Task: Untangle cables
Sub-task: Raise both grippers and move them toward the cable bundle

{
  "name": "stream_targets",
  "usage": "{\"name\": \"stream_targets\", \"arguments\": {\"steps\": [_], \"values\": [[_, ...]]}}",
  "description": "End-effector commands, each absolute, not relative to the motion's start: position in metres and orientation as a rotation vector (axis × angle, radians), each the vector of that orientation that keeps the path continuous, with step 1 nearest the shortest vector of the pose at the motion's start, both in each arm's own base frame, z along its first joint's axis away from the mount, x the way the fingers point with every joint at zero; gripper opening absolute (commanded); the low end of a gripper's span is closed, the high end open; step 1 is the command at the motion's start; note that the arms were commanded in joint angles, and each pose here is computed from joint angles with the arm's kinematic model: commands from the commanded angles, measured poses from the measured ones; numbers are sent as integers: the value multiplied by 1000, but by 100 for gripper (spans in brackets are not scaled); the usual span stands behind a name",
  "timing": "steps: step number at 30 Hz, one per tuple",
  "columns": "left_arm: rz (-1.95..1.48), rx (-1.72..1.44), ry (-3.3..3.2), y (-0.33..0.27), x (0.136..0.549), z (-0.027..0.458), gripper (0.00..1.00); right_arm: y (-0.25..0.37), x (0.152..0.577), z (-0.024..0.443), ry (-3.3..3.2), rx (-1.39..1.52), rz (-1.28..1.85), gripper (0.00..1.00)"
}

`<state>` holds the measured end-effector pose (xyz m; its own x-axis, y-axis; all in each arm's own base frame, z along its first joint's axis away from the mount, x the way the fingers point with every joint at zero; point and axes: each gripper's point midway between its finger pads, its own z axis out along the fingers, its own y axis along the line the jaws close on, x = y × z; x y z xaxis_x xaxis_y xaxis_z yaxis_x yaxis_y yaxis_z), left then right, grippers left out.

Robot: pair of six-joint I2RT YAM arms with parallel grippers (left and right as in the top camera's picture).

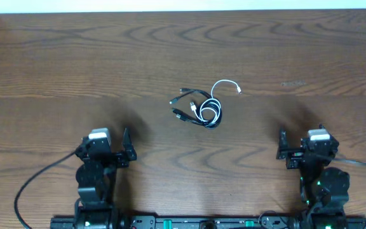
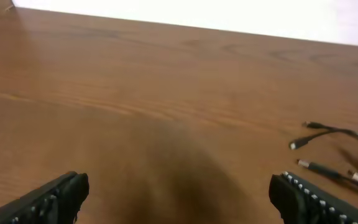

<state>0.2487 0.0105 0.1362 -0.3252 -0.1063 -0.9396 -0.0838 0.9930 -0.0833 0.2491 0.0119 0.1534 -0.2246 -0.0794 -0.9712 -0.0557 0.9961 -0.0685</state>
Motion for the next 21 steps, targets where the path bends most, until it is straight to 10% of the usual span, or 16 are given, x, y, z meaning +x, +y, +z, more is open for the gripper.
{"name": "stream_targets", "arguments": {"steps": [1,21], "values": [[-46,-183,1911,12,256,161,98,13,256,171,1829,-90,-18,99],[-224,-298,2410,-11,251,143,98,15,291,145,2417,-138,-33,99]]}}
